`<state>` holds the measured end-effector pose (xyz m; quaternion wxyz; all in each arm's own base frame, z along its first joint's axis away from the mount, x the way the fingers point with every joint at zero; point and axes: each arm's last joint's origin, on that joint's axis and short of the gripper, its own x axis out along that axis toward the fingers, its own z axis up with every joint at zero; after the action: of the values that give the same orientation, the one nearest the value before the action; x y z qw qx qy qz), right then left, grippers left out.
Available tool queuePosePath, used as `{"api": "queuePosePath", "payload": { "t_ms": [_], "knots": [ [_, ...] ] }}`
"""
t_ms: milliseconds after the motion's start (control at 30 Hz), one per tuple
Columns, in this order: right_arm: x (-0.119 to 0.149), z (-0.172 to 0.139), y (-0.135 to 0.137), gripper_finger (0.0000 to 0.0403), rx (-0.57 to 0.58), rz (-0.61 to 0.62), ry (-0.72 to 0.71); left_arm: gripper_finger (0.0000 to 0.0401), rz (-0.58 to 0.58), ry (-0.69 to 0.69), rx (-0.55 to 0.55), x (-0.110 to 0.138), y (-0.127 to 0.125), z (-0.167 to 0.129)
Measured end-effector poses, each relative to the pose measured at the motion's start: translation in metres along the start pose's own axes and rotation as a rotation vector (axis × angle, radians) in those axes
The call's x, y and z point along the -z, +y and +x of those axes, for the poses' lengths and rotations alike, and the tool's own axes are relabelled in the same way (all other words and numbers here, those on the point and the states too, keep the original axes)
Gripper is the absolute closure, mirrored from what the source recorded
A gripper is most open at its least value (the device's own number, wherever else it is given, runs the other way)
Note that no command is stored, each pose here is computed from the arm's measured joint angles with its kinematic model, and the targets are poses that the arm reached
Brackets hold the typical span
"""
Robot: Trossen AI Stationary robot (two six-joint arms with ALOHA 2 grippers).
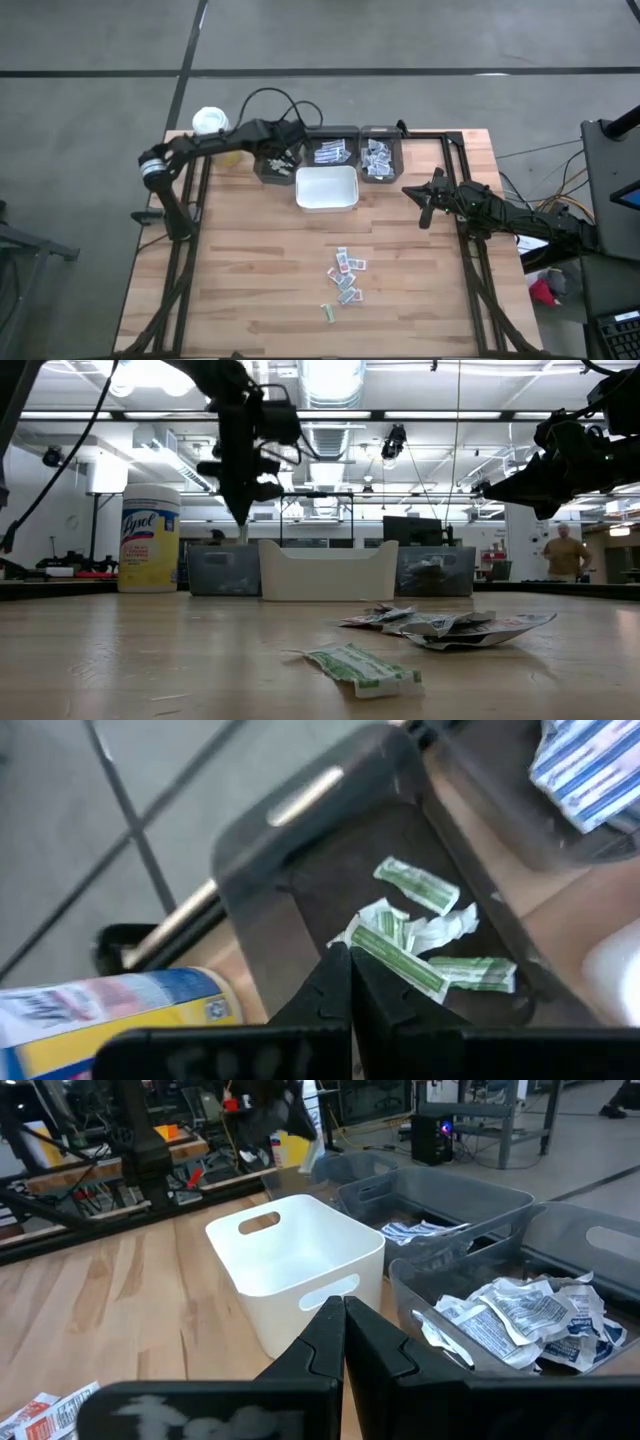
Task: Pick & Place First Aid Supplies
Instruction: Put the green bandage pack into the left black bin
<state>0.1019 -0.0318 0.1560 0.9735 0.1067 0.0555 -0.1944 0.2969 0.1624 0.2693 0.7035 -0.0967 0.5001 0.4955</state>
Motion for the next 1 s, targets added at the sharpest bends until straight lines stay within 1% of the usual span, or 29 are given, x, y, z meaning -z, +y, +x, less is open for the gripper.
{"api": "queuePosePath", "payload": {
  "t_ms": [133,267,333,400,500,633,800,867,933,1000],
  "knots": [
    [0.000,0.000,0.000,0.0394,0.000,0.000,0.000,0.0401,0.003,0.029,0.051,0.005,0.004,0.020],
    [0.000,0.000,0.000,0.0394,0.000,-0.005,0.000,0.0401,0.028,0.034,0.086,0.013,-0.001,0.035],
    [0.000,0.000,0.000,0.0394,0.000,-0.005,0.000,0.0401,0.033,0.042,0.094,0.019,-0.003,0.041],
    [0.000,0.000,0.000,0.0394,0.000,-0.007,0.000,0.0397,0.027,0.038,0.126,0.021,-0.006,0.045],
    [0.000,0.000,0.000,0.0394,0.002,-0.006,-0.001,0.0382,0.042,0.061,0.164,0.025,-0.007,0.048],
    [0.000,0.000,0.000,0.0394,0.002,0.013,-0.001,0.0351,0.040,0.050,0.187,0.023,-0.006,0.045],
    [0.000,0.000,0.000,0.0394,0.002,0.019,-0.001,0.0320,0.011,-0.003,0.204,0.010,0.000,0.029],
    [0.000,0.000,0.000,0.0394,0.002,0.023,-0.001,0.0313,0.005,-0.016,0.210,0.007,0.002,0.021],
    [0.000,0.000,0.000,0.0394,0.001,0.023,-0.001,0.0310,-0.025,-0.011,0.222,0.004,0.004,0.010],
    [0.000,0.000,0.000,0.0394,0.000,0.023,0.000,0.0309,-0.060,0.010,0.281,0.000,0.006,-0.004]
  ]
}}
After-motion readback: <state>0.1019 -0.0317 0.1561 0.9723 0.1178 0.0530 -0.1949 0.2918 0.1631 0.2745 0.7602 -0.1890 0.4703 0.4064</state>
